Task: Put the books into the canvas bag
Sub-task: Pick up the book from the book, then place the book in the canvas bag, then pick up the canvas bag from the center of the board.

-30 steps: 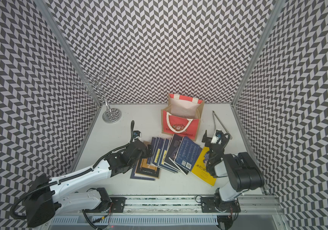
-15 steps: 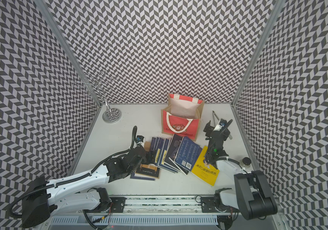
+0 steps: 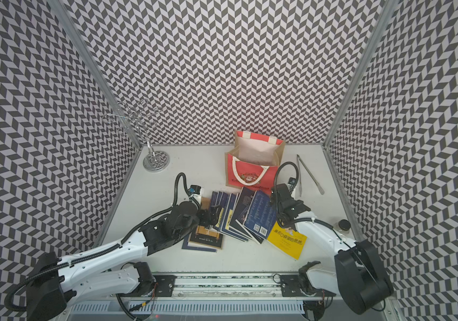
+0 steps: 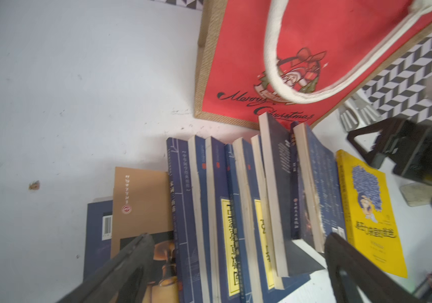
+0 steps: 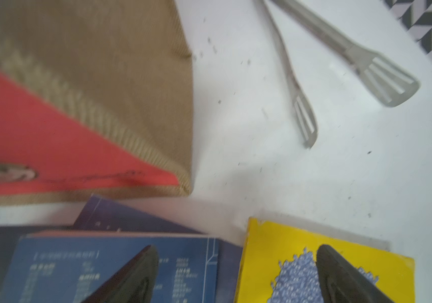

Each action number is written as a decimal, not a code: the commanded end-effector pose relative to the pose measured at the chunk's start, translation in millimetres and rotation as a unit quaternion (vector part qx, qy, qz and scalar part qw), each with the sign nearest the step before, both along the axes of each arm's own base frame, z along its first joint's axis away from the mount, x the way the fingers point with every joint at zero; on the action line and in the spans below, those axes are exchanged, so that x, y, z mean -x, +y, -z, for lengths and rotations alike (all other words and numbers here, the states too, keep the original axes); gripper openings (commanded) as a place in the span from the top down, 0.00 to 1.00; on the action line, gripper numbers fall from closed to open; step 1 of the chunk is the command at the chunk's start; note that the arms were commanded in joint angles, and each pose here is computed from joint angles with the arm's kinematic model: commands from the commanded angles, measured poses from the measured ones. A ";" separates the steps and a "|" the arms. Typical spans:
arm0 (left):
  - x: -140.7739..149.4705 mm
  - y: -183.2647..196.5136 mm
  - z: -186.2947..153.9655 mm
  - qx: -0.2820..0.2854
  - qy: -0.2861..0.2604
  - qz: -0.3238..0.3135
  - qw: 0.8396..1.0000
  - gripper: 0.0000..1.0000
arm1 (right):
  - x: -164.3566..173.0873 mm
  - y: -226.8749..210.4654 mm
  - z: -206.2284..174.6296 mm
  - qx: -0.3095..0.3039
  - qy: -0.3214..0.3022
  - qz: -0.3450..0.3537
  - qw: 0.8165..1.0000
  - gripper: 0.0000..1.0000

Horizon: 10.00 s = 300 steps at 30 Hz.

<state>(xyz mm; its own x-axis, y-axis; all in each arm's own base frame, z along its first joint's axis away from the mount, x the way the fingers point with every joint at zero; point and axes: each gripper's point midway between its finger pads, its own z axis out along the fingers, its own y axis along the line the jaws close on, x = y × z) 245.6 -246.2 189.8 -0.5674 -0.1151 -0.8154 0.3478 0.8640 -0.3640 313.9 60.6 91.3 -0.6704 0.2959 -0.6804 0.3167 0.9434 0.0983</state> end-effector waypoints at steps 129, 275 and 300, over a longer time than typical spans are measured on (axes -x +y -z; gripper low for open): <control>58.4 -162.9 83.6 0.050 0.180 0.265 0.946 0.95 | 62.9 93.6 27.5 -0.281 0.012 -0.285 0.916 0.01; -69.2 26.5 -156.0 0.076 -0.179 -0.030 0.980 0.08 | -97.9 113.1 -289.3 -0.174 -0.244 -0.317 0.900 1.00; -247.3 -75.8 -96.3 -0.124 -0.049 0.100 0.986 0.10 | -99.7 63.1 -296.7 -0.042 -0.216 -0.218 0.951 1.00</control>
<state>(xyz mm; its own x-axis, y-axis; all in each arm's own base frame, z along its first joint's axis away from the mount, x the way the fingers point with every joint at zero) 498.4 -314.7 309.4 -0.4224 0.0777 -0.9031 0.4977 0.8525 -0.1595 424.2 123.0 353.8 -0.5009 0.1080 -0.8587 -0.1659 0.9618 0.2177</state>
